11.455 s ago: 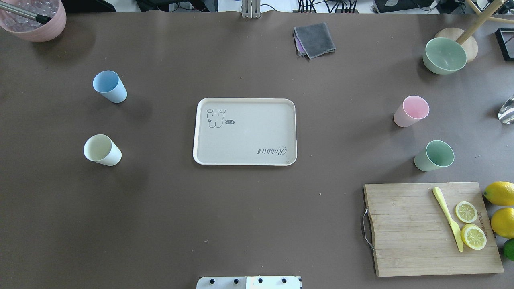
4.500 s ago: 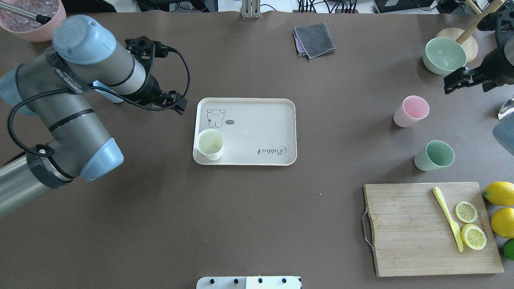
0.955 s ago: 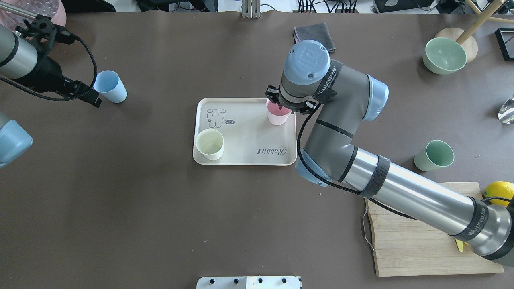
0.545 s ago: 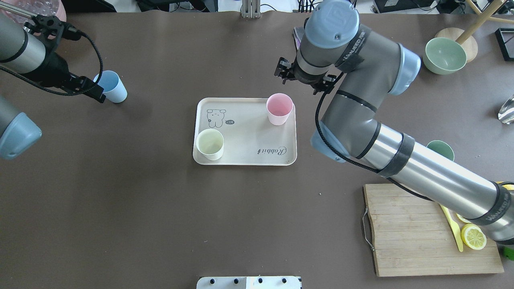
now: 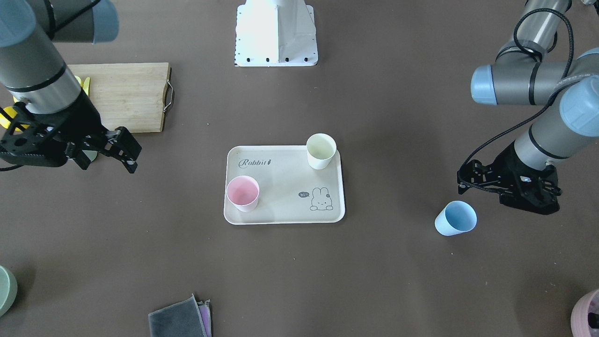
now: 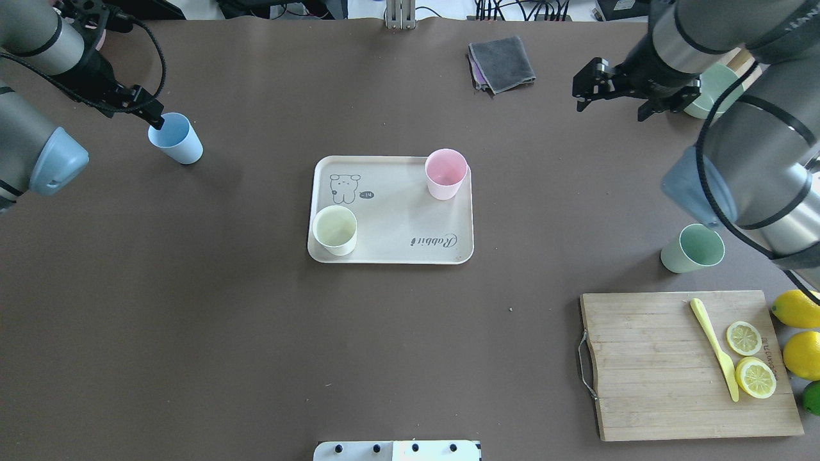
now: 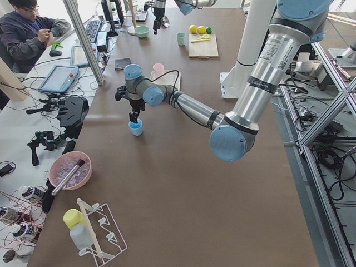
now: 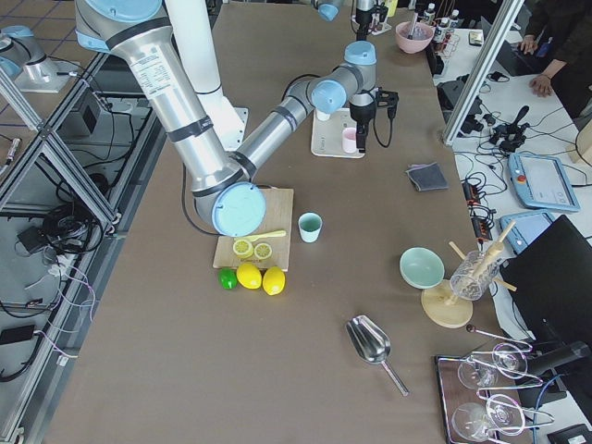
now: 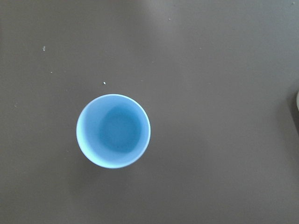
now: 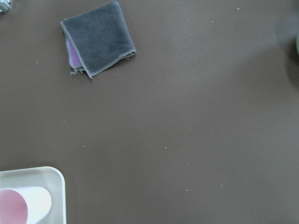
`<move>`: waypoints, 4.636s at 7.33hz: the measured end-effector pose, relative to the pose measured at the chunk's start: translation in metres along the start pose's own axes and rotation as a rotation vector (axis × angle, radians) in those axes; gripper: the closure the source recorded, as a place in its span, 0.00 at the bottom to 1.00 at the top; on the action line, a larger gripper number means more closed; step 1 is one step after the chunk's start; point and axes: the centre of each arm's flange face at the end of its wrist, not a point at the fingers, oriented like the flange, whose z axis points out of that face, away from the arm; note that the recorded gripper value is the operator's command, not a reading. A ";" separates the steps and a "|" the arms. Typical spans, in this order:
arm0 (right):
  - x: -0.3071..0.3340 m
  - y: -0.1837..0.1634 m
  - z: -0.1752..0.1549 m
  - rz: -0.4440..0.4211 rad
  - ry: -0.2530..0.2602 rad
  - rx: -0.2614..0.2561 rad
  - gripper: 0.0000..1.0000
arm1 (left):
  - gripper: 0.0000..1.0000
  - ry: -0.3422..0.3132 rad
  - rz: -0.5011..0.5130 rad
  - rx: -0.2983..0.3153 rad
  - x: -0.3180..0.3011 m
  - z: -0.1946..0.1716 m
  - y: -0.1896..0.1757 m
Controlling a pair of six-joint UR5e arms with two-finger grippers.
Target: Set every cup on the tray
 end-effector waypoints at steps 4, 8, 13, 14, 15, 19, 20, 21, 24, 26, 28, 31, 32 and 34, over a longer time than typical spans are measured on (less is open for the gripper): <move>0.094 0.016 -0.028 -0.099 -0.004 -0.020 0.00 | 0.03 -0.016 0.001 0.027 -0.031 0.046 -0.015; 0.115 0.020 -0.032 -0.099 0.002 -0.023 0.00 | 1.00 -0.024 0.005 0.072 0.003 0.095 0.003; 0.119 0.020 -0.035 -0.092 0.002 -0.019 0.00 | 1.00 0.009 0.031 0.113 0.035 0.076 -0.021; 0.120 0.020 -0.035 -0.091 0.003 -0.019 0.00 | 1.00 0.019 0.033 0.123 0.045 0.069 -0.028; 0.120 0.020 -0.035 -0.090 0.004 -0.019 0.00 | 1.00 0.033 0.014 0.135 0.058 0.062 -0.034; 0.134 0.025 -0.028 -0.080 0.020 -0.034 0.00 | 1.00 0.164 -0.128 0.125 0.206 0.057 -0.021; 0.145 0.030 -0.024 -0.087 0.032 -0.045 0.00 | 1.00 0.179 -0.148 0.129 0.252 0.063 -0.014; 0.158 0.036 -0.022 -0.101 0.044 -0.055 0.00 | 1.00 0.186 -0.164 0.140 0.286 0.068 -0.008; 0.182 0.044 -0.017 -0.123 0.066 -0.073 0.00 | 0.02 0.187 -0.170 0.148 0.308 0.073 0.000; 0.194 0.053 -0.014 -0.120 0.065 -0.073 0.01 | 0.02 0.178 -0.167 0.163 0.303 0.058 -0.002; 0.217 0.077 -0.001 -0.092 0.041 -0.069 0.02 | 0.02 0.090 -0.103 0.152 0.259 -0.005 0.001; 0.211 0.115 0.043 -0.051 0.041 -0.071 0.11 | 0.02 0.014 0.032 0.099 0.133 -0.068 0.036; 0.214 0.118 0.065 -0.058 0.054 -0.066 0.13 | 0.02 0.005 0.047 0.095 0.120 -0.071 0.040; 0.227 0.118 0.101 -0.088 0.048 -0.049 0.21 | 0.02 0.000 0.053 0.091 0.115 -0.070 0.042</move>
